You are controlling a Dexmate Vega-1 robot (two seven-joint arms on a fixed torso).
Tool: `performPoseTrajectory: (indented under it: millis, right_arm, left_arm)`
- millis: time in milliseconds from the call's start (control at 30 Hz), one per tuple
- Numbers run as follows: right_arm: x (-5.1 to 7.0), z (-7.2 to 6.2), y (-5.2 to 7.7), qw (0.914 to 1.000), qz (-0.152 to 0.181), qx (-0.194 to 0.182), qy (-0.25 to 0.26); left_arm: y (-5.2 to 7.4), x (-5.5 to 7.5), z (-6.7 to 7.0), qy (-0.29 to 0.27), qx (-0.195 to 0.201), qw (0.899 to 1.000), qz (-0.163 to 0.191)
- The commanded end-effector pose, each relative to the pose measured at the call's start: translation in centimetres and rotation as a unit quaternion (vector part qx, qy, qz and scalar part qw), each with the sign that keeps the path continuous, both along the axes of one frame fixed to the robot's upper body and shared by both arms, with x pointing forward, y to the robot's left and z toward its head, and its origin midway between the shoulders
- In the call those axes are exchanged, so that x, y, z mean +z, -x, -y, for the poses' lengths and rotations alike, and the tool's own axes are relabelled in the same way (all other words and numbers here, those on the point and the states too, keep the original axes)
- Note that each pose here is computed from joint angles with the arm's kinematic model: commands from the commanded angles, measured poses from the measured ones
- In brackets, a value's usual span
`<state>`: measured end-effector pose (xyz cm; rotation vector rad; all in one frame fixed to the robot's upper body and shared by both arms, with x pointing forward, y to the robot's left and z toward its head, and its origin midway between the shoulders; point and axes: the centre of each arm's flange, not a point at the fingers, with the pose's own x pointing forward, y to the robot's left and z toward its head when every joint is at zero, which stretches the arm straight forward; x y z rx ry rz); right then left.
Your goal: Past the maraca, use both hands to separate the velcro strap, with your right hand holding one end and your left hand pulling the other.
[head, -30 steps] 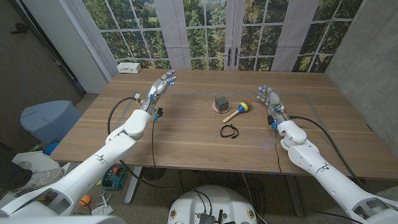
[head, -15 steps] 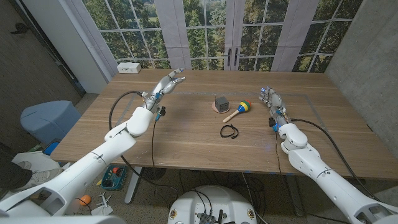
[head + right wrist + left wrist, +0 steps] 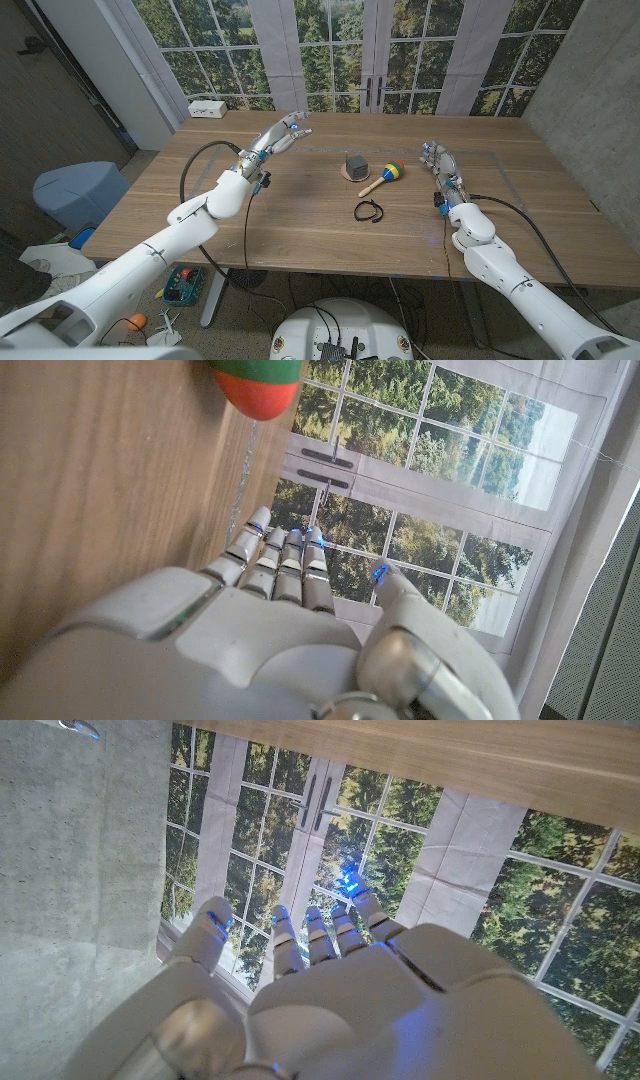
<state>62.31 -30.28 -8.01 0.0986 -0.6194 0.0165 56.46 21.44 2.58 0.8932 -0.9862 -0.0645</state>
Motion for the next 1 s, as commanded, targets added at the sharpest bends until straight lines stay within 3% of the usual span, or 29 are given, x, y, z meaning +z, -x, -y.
performPoseTrajectory:
  millis: [33, 1000]
  right_arm:
    - [-1.0, 0.1, 1.0, 0.9999, 0.004, -0.009, -0.011]
    - [-2.7, 0.5, 3.2, 0.9989, 0.018, -0.027, -0.033]
  left_arm:
    - [1.5, 0.1, 1.9, -0.082, 0.015, 0.996, 0.041]
    - [4.2, 0.2, 4.6, -0.202, 0.026, 0.974, 0.099]
